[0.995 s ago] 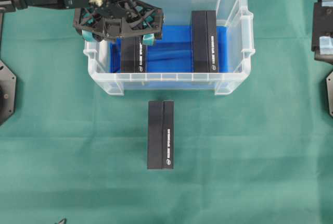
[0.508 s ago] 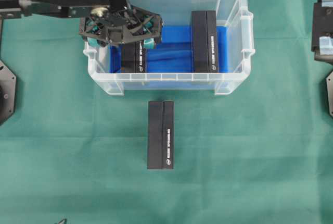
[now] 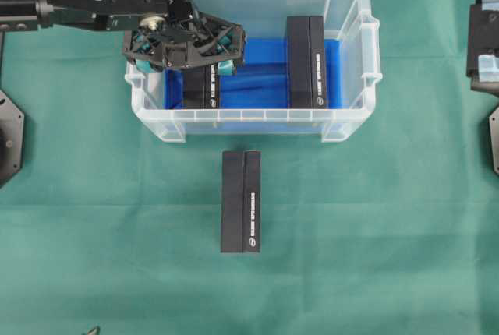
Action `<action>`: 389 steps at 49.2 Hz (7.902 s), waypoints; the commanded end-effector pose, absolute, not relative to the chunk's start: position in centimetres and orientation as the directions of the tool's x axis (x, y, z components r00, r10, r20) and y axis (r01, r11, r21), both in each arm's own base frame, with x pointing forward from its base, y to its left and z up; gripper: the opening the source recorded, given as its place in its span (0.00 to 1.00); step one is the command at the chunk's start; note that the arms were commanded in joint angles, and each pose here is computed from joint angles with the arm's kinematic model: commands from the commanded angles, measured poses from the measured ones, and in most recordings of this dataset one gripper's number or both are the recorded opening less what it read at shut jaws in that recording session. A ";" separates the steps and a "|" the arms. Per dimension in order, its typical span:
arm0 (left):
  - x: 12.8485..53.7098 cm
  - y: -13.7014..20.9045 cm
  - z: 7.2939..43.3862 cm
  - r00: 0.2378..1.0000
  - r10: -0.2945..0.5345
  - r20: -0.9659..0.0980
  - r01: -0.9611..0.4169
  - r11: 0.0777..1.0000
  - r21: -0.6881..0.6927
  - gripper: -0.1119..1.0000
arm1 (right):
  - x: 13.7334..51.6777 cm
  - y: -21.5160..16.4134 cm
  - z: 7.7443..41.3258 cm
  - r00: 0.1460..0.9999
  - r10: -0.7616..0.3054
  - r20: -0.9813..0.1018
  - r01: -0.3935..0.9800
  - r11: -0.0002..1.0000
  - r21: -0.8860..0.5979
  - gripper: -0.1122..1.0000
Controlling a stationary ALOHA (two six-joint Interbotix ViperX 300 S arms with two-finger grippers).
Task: Take the box out of the case with the left arm.
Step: 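Lower the left gripper around the left box and close it, then lift the left black box upward out of the foam, then carry the held box out of the case to the table left of the first box, then lower the box upright onto the table and open the left gripper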
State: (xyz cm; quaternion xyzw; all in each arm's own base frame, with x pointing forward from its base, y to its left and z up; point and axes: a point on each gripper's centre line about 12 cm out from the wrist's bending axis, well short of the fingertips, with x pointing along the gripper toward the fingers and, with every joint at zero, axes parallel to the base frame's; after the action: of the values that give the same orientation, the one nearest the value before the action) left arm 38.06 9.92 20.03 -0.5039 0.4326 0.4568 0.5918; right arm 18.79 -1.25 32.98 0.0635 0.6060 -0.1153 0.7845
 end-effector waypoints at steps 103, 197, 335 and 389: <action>36.6 8.5 38.7 0.278 0.092 -0.956 -0.960 0.056 -0.274 0.64 | 18.8 -1.3 33.2 0.249 -0.109 -0.962 0.256 0.966 -0.043 0.10; 37.1 5.1 39.8 0.266 0.071 -0.961 -0.962 0.091 -0.259 0.64 | 18.8 -1.3 33.2 0.251 -0.109 -0.962 0.253 0.967 -0.043 0.10; 34.3 -8.7 22.9 0.183 0.019 -0.983 -0.983 0.000 -0.184 0.64 | 18.9 -1.3 33.1 0.245 -0.107 -0.964 0.254 0.966 -0.043 0.10; 34.2 -9.3 21.3 0.242 -0.024 -0.970 -0.970 0.004 -0.242 0.64 | 18.9 -1.3 33.1 0.245 -0.109 -0.963 0.252 0.967 -0.045 0.10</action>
State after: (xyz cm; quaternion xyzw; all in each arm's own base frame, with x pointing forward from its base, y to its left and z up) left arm 34.10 -9.18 20.20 -0.5508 0.4502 0.4418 0.5466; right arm 18.77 -1.27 32.75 0.0607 0.6091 -0.1147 0.7824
